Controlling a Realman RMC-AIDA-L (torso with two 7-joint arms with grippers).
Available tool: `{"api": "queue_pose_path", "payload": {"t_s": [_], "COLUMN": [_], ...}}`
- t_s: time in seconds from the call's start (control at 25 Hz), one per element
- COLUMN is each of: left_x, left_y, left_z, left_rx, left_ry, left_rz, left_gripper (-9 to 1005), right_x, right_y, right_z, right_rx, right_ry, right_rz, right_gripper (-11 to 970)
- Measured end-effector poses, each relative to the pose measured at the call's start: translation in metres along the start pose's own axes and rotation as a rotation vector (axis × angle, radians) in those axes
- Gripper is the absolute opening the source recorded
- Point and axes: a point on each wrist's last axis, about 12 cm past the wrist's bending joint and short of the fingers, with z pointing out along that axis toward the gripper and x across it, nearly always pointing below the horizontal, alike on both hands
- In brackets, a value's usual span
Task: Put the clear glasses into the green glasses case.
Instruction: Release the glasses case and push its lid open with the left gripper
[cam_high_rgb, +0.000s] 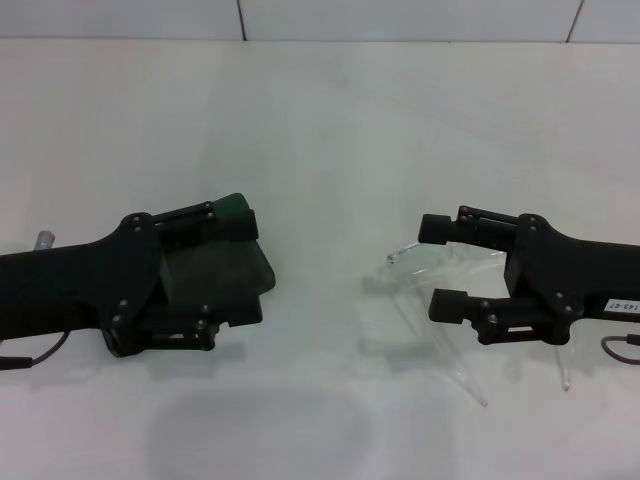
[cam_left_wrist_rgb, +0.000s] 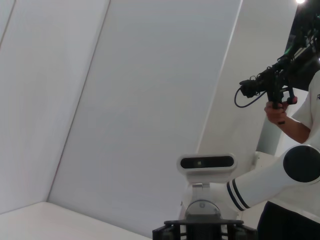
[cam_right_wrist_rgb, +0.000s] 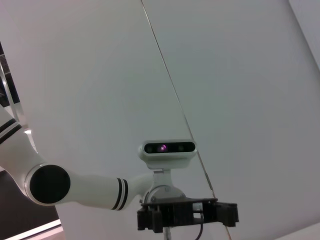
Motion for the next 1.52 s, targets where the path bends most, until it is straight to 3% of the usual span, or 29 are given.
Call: {"api": "queue_pose_path", "payload": {"t_s": [0.72,0.92,1.2,1.52], "left_x": [0.003,0.006,0.006,-0.011], "left_y": [0.001,0.001,0.007,0.028], "left_z": [0.000,0.002,-0.008,-0.020], "left_rx": [-0.011,-0.040,-0.208,-0.428], "left_ry": [0.013,-0.002,-0.135,-0.072], "left_rz": [0.002,0.048,0.127,0.084], "left_gripper": [881,881,880,873], "right_x": [-0.003,-0.003,-0.006,-0.004], "right_y": [0.002,0.003,0.011,0.036], "right_z": [-0.001,-0.006,-0.032,-0.088], "right_rx": [-0.010,0.023,0.183,0.509], "right_ry": [-0.032,-0.070,-0.252,-0.589], "right_rz": [-0.007,-0.023,-0.093,-0.203], "right_gripper": [862,861,859,857]}}
